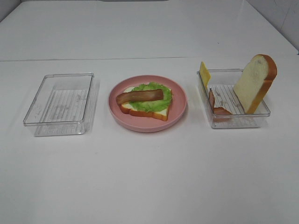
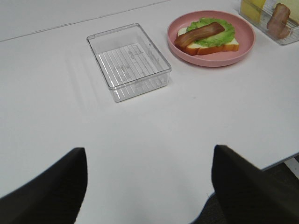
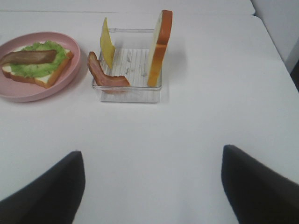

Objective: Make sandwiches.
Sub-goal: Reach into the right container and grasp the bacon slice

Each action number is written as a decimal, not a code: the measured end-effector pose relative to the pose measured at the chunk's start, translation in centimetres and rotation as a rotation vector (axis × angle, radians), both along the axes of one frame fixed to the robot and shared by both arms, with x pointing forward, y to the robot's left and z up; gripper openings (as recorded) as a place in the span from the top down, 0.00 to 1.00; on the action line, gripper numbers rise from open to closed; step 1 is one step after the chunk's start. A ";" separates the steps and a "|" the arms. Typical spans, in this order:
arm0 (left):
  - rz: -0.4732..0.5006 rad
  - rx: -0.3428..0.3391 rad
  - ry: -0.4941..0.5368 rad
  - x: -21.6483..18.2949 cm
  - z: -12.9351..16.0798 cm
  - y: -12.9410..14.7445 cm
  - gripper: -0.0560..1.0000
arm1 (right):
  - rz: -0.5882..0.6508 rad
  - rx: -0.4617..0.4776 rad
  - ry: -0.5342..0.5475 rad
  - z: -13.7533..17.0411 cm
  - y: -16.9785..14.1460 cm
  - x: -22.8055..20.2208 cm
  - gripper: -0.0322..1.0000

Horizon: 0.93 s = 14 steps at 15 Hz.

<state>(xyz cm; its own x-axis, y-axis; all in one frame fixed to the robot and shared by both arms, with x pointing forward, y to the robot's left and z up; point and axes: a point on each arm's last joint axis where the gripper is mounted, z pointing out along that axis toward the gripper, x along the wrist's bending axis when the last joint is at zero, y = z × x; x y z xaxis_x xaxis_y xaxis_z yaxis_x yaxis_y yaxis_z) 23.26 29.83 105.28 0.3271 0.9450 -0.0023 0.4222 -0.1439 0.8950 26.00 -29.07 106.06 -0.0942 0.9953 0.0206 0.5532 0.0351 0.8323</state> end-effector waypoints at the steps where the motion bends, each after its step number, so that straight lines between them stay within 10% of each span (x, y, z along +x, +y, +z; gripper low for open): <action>1: 0.000 0.000 0.000 0.0 0.0 0.0 0.28 | 0.006 0.030 0.014 0.3 0.2 1.4 0.23; 14: 0.000 0.000 0.000 0.0 0.0 0.0 0.28 | 0.106 0.269 0.657 -1.8 2.6 27.3 0.23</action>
